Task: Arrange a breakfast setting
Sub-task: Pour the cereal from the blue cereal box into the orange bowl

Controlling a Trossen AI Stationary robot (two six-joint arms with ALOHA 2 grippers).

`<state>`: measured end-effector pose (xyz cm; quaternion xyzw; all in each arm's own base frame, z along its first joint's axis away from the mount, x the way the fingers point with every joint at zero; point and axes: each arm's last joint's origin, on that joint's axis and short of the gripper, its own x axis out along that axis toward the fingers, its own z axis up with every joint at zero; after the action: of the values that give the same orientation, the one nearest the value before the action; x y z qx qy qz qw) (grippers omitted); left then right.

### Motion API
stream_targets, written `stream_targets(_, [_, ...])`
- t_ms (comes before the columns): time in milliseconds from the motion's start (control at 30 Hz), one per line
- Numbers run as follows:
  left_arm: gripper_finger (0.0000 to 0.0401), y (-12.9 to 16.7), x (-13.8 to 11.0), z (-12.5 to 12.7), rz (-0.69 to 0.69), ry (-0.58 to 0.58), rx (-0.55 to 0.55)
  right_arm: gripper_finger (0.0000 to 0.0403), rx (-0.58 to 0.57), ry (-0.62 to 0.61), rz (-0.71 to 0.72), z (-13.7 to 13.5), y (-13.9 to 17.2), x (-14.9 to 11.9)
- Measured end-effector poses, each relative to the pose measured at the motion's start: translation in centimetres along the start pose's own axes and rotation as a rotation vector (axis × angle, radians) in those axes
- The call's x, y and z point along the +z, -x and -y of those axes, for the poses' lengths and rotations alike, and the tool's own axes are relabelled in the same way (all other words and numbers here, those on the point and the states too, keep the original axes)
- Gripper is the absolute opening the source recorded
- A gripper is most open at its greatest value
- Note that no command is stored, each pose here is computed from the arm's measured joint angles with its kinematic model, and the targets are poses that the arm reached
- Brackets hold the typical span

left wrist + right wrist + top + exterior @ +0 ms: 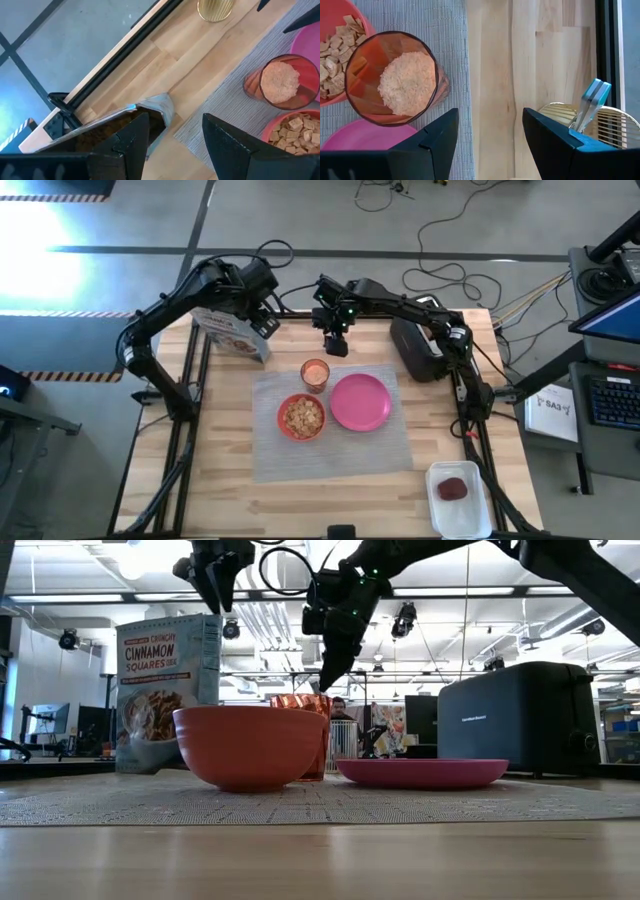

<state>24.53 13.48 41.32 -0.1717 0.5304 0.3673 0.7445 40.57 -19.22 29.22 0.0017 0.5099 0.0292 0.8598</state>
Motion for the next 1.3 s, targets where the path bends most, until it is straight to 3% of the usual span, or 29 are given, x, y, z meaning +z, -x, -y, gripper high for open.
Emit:
stream_targets(400, [0.0152,-3.3,-0.9,0.2,-0.128,-0.007,0.044,0.0209,-0.003,0.001,0.006,0.0,0.0,0.1])
stream_targets(733, [0.0008,-4.3,-1.1,-0.3,-0.172,-0.046,0.050,0.0209,-0.008,0.003,0.018,0.1,0.0,0.2])
stream_targets(1300, [0.0000,-1.2,-3.6,-1.3,-0.141,-0.096,-0.210,0.0209,-0.018,0.009,0.039,0.2,0.0,0.4])
